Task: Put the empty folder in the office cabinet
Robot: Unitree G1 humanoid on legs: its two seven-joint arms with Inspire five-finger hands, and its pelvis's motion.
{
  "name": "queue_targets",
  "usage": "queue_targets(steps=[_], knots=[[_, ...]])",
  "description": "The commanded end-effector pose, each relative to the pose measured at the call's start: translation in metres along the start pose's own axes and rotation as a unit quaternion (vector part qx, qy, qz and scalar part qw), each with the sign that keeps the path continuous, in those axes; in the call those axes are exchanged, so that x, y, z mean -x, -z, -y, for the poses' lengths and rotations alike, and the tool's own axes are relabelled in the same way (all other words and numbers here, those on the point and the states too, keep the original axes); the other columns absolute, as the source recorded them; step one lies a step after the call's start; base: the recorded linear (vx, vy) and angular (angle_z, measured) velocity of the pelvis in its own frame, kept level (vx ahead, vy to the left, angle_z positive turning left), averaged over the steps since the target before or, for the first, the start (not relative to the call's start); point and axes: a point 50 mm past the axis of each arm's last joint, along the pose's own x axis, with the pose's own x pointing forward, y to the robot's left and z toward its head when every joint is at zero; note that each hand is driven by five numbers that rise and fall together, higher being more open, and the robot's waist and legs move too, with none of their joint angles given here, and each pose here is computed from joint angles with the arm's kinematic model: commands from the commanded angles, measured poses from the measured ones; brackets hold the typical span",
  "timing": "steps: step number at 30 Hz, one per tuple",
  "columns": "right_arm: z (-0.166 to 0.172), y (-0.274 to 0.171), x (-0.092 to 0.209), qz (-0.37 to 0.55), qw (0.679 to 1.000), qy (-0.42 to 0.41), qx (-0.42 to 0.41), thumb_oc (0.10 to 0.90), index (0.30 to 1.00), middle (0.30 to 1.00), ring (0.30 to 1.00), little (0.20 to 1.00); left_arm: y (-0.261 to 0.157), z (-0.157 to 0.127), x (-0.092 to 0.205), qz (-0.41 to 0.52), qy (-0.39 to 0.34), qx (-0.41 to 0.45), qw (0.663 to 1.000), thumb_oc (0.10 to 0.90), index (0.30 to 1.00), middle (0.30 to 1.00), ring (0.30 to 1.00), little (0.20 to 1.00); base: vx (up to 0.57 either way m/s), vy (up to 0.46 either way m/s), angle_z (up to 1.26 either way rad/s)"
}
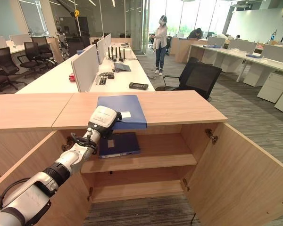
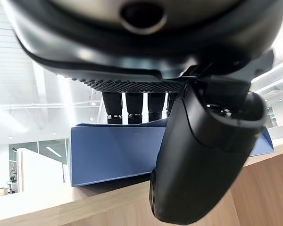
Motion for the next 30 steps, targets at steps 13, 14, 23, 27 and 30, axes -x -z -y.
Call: queue_targets(steps=[13, 14, 23, 27, 30], knots=[[-0.026, 0.001, 0.001, -0.001, 1.000, -0.020, 0.009, 0.800, 0.900, 0.900, 0.900, 0.900, 0.057, -0.011, 0.009, -0.136, -0.027, 0.058, 0.989, 0.400, 0.300, 0.300, 0.300, 0.300, 0.00, 0.000, 0.00], [-0.027, 0.001, 0.001, -0.001, 1.000, -0.021, 0.007, 0.800, 0.900, 0.900, 0.900, 0.900, 0.054, -0.017, 0.008, -0.130, -0.045, 0.071, 0.988, 0.400, 0.300, 0.300, 0.300, 0.300, 0.00, 0.000, 0.00], [-0.028, 0.002, 0.001, -0.001, 1.000, -0.019, -0.006, 0.800, 0.900, 0.900, 0.900, 0.900, 0.032, -0.056, 0.019, -0.060, -0.155, 0.162, 0.973, 0.400, 0.300, 0.300, 0.300, 0.300, 0.00, -0.002, 0.01], [-0.028, -0.002, 0.001, 0.005, 1.000, -0.016, -0.012, 0.800, 0.900, 0.900, 0.900, 0.900, 0.021, -0.075, 0.025, -0.022, -0.197, 0.191, 0.961, 0.400, 0.300, 0.300, 0.300, 0.300, 0.00, -0.007, 0.06], [-0.028, -0.004, 0.000, 0.008, 1.000, -0.015, -0.014, 0.800, 0.900, 0.900, 0.900, 0.900, 0.022, -0.074, 0.026, -0.017, -0.194, 0.186, 0.963, 0.400, 0.300, 0.300, 0.300, 0.300, 0.00, 0.000, 0.00]])
